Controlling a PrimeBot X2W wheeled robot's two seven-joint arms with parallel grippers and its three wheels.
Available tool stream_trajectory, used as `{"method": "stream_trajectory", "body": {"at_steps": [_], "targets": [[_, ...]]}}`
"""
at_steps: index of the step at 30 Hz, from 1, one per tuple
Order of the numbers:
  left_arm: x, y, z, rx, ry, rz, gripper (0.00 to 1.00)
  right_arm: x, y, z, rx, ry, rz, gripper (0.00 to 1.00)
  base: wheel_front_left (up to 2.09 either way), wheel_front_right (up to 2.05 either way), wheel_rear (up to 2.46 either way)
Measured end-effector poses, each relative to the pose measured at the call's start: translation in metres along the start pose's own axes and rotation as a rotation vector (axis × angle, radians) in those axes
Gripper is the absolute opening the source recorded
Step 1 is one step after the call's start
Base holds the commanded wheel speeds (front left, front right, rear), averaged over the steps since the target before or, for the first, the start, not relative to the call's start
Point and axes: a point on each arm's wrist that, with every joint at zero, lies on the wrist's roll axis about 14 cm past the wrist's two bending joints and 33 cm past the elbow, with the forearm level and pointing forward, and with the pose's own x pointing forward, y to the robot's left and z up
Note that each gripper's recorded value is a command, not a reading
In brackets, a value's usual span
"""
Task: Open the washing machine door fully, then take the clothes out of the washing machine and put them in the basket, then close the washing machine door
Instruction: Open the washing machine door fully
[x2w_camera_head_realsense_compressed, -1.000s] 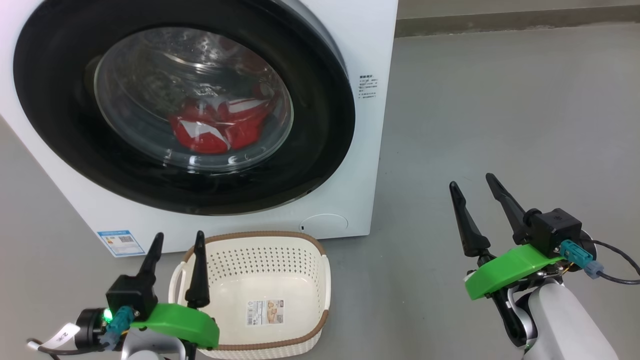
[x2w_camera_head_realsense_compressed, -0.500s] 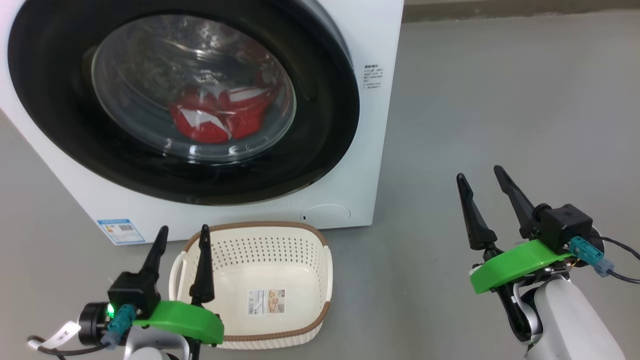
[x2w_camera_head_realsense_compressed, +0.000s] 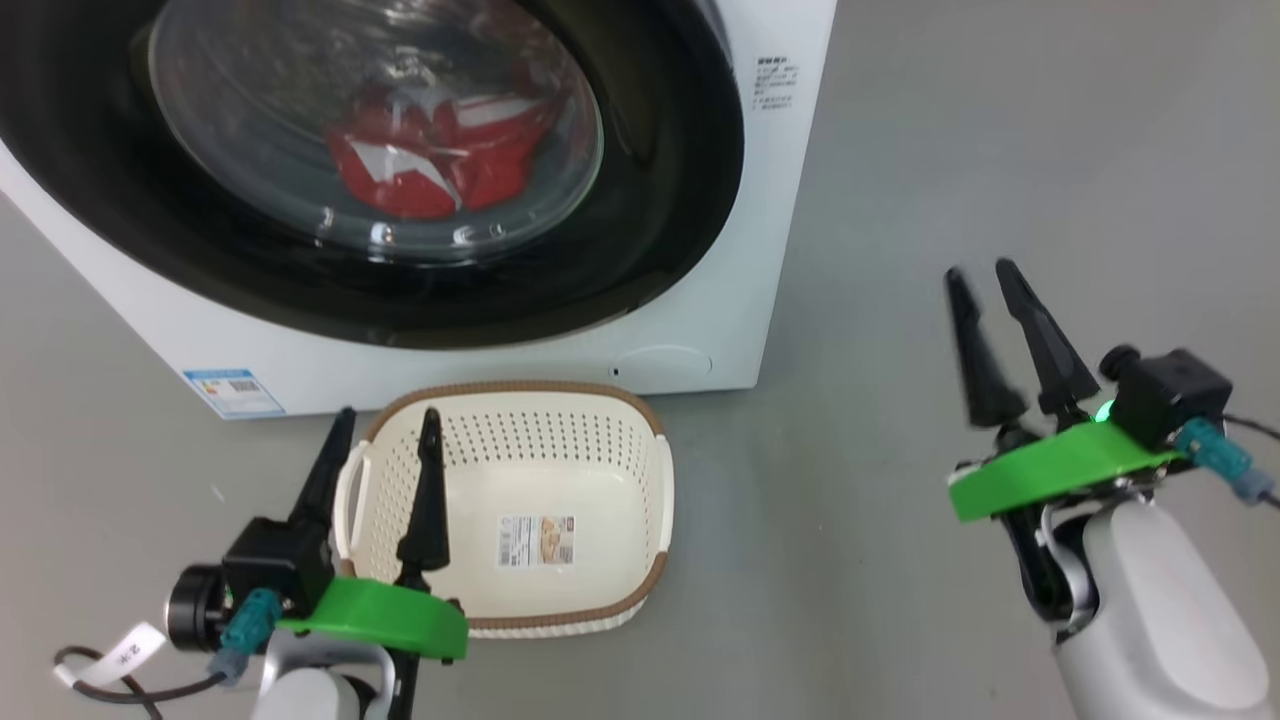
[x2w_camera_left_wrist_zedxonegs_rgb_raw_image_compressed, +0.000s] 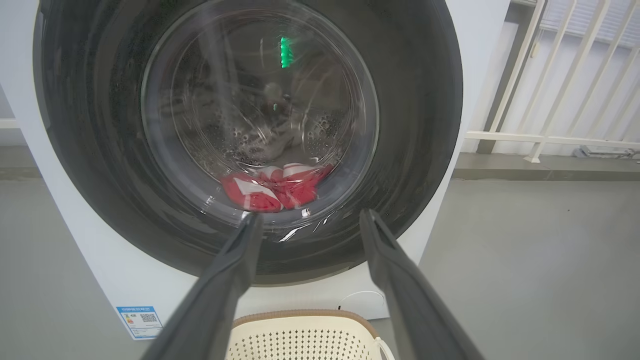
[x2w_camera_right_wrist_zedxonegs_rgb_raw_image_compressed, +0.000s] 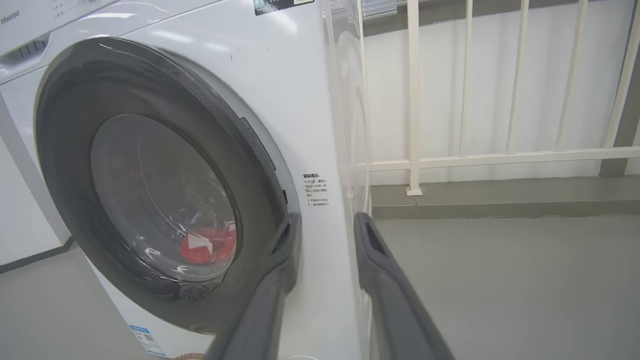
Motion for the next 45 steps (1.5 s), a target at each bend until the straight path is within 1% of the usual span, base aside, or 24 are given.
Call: {"method": "stream_trajectory", "body": {"at_steps": [3,5,11,17,19,21,28,31,38,42,45], "targets": [[0.006,-0.001,0.001,-0.003,-0.01,-0.004,1.0,0.012,-0.002,0.001,0.056,-0.015,-0.01,0.0,0.0,0.0,0.0],[0.008,-0.001,-0.002,-0.004,-0.005,-0.005,1.0,0.022,-0.005,0.003,0.126,-0.028,-0.025,0.0,0.0,0.0,0.0],[0.017,0.0,-0.008,-0.006,0.002,-0.005,1.0,0.055,-0.005,0.004,0.271,-0.055,-0.035,0.0,0.0,0.0,0.0],[0.026,0.002,-0.011,-0.006,-0.003,-0.003,1.0,0.085,0.0,-0.008,0.405,-0.037,-0.036,0.0,0.0,0.0,0.0],[0.03,0.004,-0.012,-0.006,-0.007,0.0,1.0,0.095,0.007,-0.011,0.431,-0.032,-0.018,0.0,0.0,0.0,0.0],[0.031,0.008,-0.017,-0.005,0.003,0.008,1.0,0.108,0.012,-0.017,0.491,-0.023,-0.011,0.0,0.0,0.0,0.0],[0.03,0.018,-0.032,0.004,0.039,0.031,1.0,0.133,0.029,-0.036,0.645,0.033,0.008,0.0,0.0,0.0,0.0],[0.032,0.02,-0.032,0.009,0.039,0.034,1.0,0.145,0.036,-0.039,0.739,0.066,0.02,0.0,0.0,0.0,0.0],[0.032,0.028,-0.039,0.005,0.057,0.054,1.0,0.171,0.041,-0.042,0.905,0.136,0.04,0.0,0.0,0.0,0.0],[0.031,0.032,-0.043,0.0,0.068,0.065,1.0,0.18,0.048,-0.052,0.964,0.213,0.061,0.0,0.0,0.0,0.0],[0.033,0.034,-0.043,0.004,0.067,0.068,1.0,0.184,0.051,-0.057,0.971,0.253,0.077,0.0,0.0,0.0,0.0]]}}
